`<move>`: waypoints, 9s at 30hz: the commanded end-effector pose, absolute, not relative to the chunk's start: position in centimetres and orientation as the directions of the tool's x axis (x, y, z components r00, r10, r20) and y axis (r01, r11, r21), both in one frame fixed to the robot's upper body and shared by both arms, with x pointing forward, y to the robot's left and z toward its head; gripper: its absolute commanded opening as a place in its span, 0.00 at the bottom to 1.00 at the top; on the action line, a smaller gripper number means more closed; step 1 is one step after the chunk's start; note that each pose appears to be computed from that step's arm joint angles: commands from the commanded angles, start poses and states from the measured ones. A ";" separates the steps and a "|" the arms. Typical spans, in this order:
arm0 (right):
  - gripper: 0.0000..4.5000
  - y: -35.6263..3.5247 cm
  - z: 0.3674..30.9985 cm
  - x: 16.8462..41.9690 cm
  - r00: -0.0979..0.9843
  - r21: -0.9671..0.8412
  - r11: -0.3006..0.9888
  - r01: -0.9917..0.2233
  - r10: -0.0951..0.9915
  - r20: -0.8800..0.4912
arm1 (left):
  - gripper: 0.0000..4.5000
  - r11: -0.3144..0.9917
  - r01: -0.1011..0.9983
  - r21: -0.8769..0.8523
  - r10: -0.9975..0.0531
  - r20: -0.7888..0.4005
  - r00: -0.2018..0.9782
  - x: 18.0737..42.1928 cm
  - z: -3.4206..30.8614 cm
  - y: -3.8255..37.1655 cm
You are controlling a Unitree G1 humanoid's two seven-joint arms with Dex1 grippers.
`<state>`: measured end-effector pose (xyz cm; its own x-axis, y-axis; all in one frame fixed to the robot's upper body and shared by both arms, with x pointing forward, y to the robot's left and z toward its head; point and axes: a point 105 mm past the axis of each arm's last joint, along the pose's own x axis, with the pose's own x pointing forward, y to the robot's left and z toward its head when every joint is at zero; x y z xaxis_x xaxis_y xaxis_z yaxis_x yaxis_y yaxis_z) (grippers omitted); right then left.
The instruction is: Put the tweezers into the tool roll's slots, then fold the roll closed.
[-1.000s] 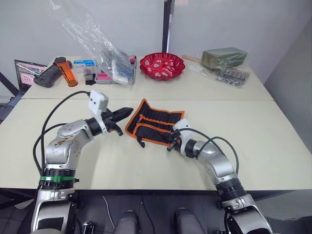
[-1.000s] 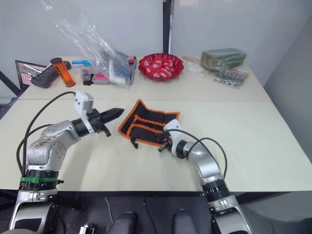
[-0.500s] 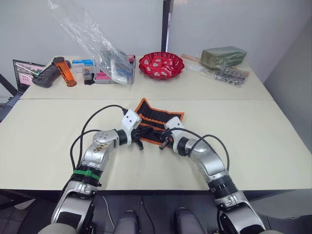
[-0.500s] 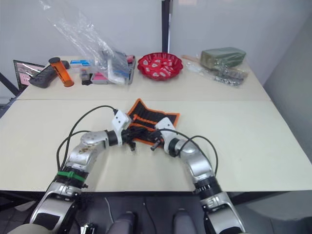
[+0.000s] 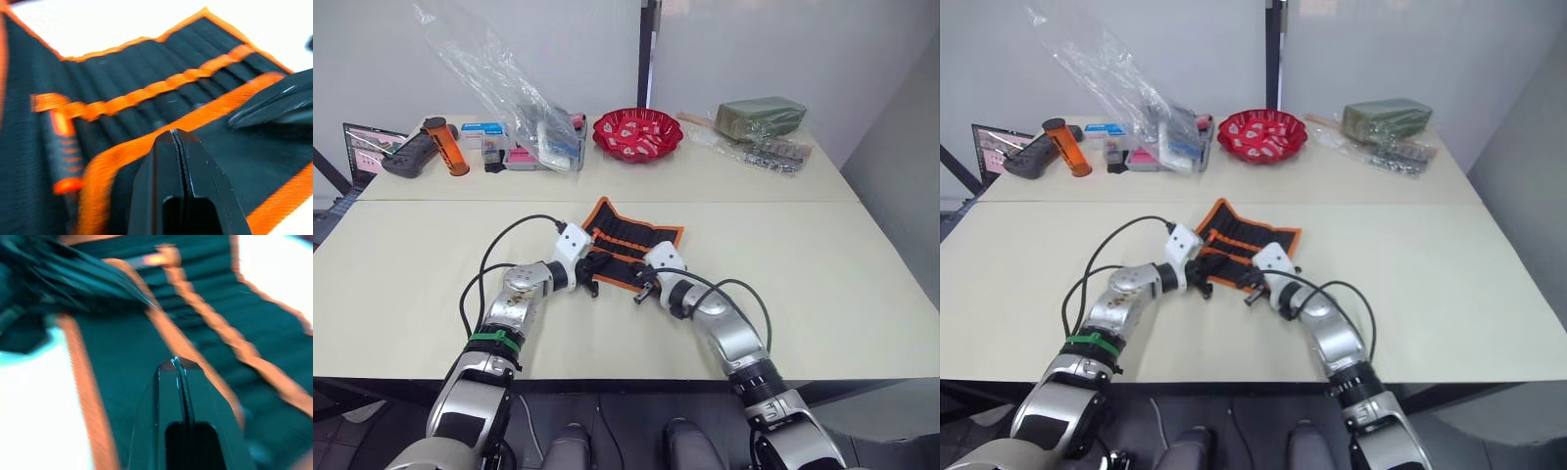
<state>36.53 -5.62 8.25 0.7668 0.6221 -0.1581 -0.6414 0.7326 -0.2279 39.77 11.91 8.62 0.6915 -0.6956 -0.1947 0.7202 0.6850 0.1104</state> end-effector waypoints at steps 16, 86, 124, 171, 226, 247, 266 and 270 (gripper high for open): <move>0.01 -8.4 16.9 35.9 0.704 -0.211 0.708 -0.674 0.702 0.106 | 0.01 0.602 0.798 0.030 -0.796 -0.055 0.602 36.3 14.4 12.5; 0.06 -9.2 10.6 33.9 0.746 0.583 0.680 -0.444 0.641 -0.180 | 1.00 0.606 0.776 0.171 -0.735 -0.252 0.630 27.8 15.9 19.4; 0.42 -13.3 13.2 32.1 0.664 0.686 0.594 -0.420 0.717 -0.215 | 1.00 0.554 0.818 0.155 -0.773 -0.267 0.575 28.0 14.6 18.3; 0.00 -6.8 12.1 35.3 0.551 0.700 0.582 -0.415 0.772 -0.316 | 1.00 0.587 0.800 0.123 -0.756 -0.268 0.597 26.8 13.5 17.7; 0.01 -7.8 5.0 34.2 0.381 -0.129 0.361 -0.924 0.824 -0.420 | 1.00 0.595 0.802 0.053 -0.790 -0.147 0.595 27.7 17.0 17.9; 0.00 -7.4 5.1 34.6 0.431 -0.147 0.409 -0.901 0.797 -0.423 | 0.88 0.710 0.599 -0.371 -0.684 -0.160 0.712 33.8 12.5 14.6; 0.00 -5.0 9.4 35.9 0.522 -0.068 0.526 -0.848 0.806 -0.278 | 0.01 0.738 0.603 -0.302 -0.654 -0.103 0.749 37.2 14.5 14.5; 0.00 -5.6 9.9 35.9 0.552 -0.113 0.544 -0.832 0.784 -0.285 | 0.01 0.712 0.657 -0.248 -0.691 -0.079 0.719 37.8 15.8 13.3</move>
<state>35.66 -4.86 9.44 0.5197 0.8036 -0.2900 -0.8514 0.5154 -0.0975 37.51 13.46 13.57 0.7202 -0.6783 -0.1453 0.6184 0.7227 -0.3085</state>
